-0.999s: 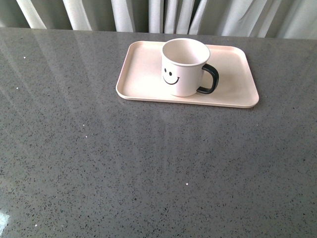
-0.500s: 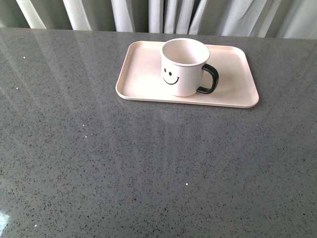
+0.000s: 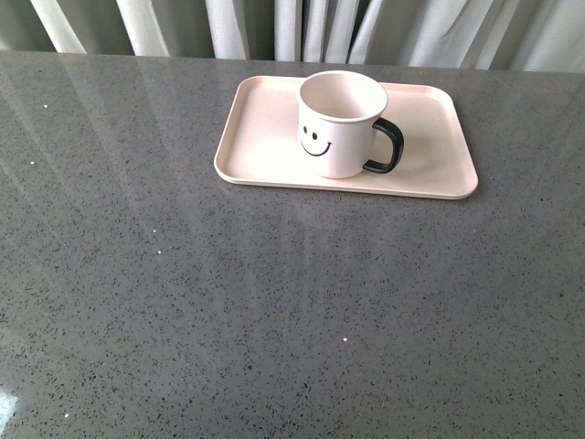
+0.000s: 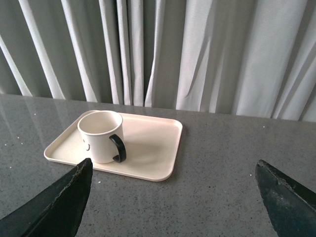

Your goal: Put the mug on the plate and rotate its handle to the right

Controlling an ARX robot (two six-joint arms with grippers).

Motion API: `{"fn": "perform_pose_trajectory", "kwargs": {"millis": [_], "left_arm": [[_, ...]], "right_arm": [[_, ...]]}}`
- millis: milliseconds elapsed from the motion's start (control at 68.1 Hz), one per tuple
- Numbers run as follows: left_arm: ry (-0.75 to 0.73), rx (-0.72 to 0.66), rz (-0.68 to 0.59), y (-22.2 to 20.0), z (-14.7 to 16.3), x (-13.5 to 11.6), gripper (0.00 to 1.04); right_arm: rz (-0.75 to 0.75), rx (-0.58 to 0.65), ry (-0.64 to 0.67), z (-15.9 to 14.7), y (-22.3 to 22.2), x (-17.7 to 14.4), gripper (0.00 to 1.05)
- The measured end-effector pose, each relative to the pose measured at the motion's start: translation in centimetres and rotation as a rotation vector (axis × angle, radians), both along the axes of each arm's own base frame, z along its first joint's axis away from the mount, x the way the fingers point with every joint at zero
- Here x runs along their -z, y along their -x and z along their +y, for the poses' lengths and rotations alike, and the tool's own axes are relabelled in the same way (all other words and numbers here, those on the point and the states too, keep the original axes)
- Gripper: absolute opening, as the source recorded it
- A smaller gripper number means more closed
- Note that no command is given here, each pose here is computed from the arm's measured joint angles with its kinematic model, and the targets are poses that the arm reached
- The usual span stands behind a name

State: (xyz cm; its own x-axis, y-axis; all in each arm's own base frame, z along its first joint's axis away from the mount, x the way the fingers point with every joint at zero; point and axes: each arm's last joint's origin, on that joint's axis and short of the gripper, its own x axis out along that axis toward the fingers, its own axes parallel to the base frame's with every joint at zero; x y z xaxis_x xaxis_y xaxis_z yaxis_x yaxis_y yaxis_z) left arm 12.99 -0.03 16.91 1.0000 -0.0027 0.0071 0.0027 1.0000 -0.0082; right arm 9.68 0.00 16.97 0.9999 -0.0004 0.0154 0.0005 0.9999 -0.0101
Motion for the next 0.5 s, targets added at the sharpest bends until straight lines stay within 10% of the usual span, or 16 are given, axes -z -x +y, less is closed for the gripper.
{"fn": "perform_pose_trajectory", "kwargs": {"millis": [500], "left_arm": [[0.000, 0.000, -0.007, 1.5, 0.0, -0.2, 0.01]], "right_arm": [[0.000, 0.000, 0.000, 0.0, 0.0, 0.0, 0.96]]}}
